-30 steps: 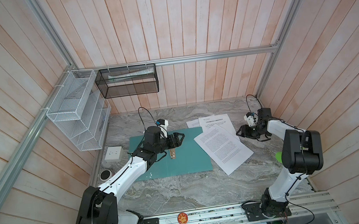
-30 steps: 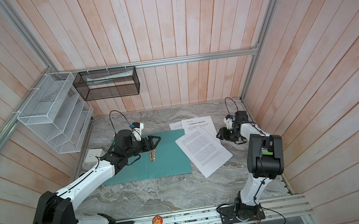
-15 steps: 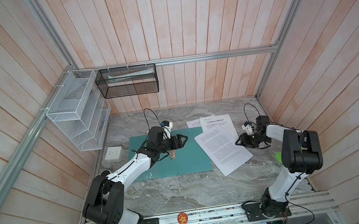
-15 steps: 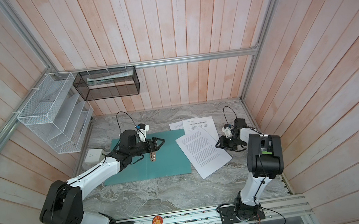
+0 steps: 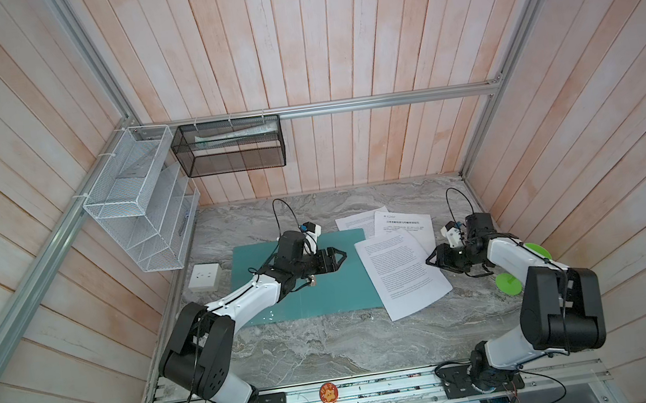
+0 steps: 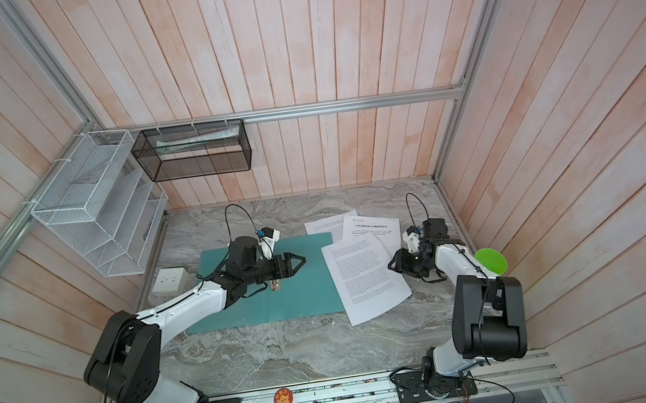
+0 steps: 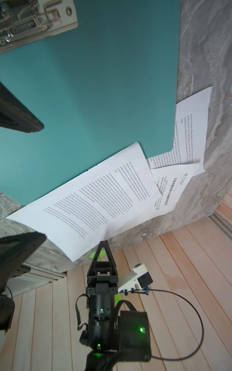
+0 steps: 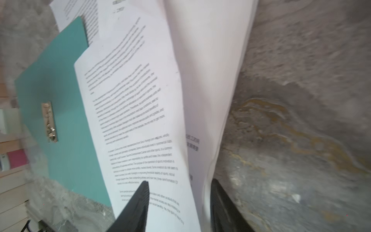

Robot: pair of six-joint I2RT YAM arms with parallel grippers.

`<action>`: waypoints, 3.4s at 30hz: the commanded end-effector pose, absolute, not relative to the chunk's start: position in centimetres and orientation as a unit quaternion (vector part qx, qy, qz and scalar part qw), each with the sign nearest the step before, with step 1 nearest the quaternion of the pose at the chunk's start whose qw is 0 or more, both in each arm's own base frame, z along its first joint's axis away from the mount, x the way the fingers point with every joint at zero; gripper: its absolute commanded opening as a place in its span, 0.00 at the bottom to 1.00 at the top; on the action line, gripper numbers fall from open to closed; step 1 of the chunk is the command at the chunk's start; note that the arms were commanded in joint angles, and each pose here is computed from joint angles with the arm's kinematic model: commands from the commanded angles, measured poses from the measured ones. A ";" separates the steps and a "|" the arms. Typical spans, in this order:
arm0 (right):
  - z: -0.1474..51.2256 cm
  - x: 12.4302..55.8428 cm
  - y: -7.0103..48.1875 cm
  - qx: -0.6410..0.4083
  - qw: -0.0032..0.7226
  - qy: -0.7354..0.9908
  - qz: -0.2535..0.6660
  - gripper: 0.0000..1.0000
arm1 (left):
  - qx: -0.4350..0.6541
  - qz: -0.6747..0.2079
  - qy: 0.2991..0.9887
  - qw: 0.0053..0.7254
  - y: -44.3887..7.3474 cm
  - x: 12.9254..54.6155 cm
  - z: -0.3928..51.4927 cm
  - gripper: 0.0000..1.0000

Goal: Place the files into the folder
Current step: 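Move the right gripper to the white papers while the left gripper holds the folder, then pinch the top white paper sheet's edge with the right gripper, then lift the sheet and carry it over the folder while the left gripper withdraws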

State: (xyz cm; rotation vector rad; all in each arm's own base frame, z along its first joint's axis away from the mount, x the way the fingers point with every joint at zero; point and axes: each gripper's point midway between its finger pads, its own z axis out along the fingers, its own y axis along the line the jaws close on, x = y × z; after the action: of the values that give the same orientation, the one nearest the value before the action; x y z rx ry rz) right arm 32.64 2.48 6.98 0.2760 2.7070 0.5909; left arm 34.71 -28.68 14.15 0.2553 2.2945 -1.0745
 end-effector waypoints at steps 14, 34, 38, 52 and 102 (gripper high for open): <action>7.7 40.7 4.2 0.030 0.230 0.939 0.255 0.41 | 0.137 -0.446 0.842 0.271 -34.4 34.7 13.5 0.80; 3.4 39.0 5.2 0.037 0.167 0.940 0.295 0.41 | 0.127 -0.473 0.850 0.196 -37.9 33.2 8.2 0.78; 3.3 38.1 6.2 0.043 0.159 0.928 0.334 0.40 | 0.118 -0.468 0.856 0.187 -37.9 33.4 6.9 0.77; 4.5 36.2 9.4 0.047 0.134 0.883 0.447 0.34 | 0.097 -0.455 0.871 0.161 -37.8 33.6 3.3 0.74; 14.1 41.3 34.7 -0.013 0.111 0.718 0.687 0.00 | -0.045 -0.337 0.877 0.340 -16.1 44.4 16.0 1.00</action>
State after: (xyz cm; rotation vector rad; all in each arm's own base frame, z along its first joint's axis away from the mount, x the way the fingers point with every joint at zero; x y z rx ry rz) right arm 40.28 32.91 13.81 -0.0489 2.1456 2.0005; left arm 44.04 -19.41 17.11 -0.0298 2.2537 -0.9885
